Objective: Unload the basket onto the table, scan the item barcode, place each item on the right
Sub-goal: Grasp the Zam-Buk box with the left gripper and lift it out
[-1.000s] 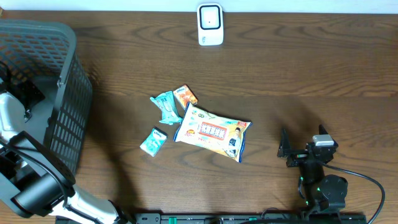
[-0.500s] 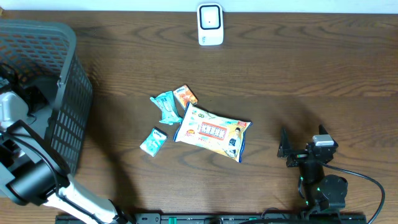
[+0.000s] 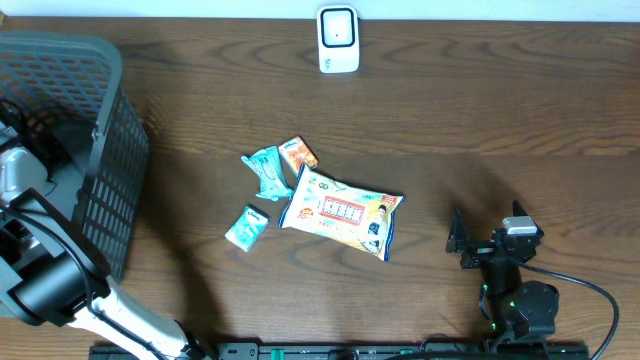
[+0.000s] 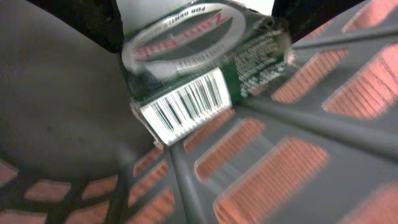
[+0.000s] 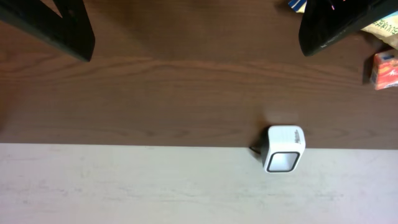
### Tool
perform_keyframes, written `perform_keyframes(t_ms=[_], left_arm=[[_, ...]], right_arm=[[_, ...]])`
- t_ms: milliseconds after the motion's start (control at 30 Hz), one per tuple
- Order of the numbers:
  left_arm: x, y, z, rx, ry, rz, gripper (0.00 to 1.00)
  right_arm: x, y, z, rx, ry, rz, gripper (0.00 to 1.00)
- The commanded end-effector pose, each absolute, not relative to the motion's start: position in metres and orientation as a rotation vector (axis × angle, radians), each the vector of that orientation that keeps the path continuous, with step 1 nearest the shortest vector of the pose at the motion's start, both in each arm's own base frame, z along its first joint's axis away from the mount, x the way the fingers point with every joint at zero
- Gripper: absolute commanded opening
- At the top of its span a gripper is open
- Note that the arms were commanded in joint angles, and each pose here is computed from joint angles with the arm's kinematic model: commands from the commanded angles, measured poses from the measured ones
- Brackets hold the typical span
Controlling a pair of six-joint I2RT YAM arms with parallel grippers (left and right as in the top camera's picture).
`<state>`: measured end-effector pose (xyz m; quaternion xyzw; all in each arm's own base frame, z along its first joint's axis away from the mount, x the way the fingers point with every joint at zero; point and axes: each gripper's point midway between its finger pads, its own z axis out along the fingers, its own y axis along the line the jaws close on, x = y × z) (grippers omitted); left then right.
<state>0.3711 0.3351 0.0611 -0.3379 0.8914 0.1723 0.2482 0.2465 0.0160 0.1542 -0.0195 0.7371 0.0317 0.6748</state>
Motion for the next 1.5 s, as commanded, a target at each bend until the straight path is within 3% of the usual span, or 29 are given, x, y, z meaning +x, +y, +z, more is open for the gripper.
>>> perform_keyframes(t_ms=[0, 200, 667, 800, 933, 1000, 1233, 1400, 1467], left_arm=[[0.372, 0.340, 0.050, -0.979, 2.404, 0.471, 0.73], [0.373, 0.341, 0.028, -0.985, 2.430, 0.462, 0.73], [0.378, 0.342, 0.039, -0.982, 2.395, 0.467, 0.32], [0.377, 0.341, 0.062, -1.010, 2.345, 0.458, 0.27], [0.372, 0.336, 0.115, -1.050, 2.239, 0.446, 0.12], [0.369, 0.334, 0.141, -1.069, 2.181, 0.440, 0.09], [0.368, 0.291, 0.255, -0.950, 1.972, 0.305, 0.08], [0.353, 0.210, 0.362, -0.730, 1.803, 0.233, 0.08], [0.341, 0.177, 0.383, -0.703, 1.772, 0.165, 0.08]], right_arm=[[0.246, 0.014, 0.153, -0.028, 1.661, 0.073, 0.99], [0.246, 0.014, 0.153, -0.028, 1.661, 0.073, 0.99], [0.246, 0.014, 0.153, -0.028, 1.662, 0.073, 0.99], [0.246, 0.014, 0.153, -0.029, 1.662, 0.073, 0.99], [0.246, 0.014, 0.153, -0.028, 1.661, 0.073, 0.99], [0.246, 0.014, 0.153, -0.028, 1.662, 0.073, 0.99], [0.246, 0.014, 0.153, -0.028, 1.661, 0.073, 0.99], [0.246, 0.014, 0.153, -0.028, 1.662, 0.073, 0.99], [0.246, 0.014, 0.153, -0.028, 1.662, 0.073, 0.99]])
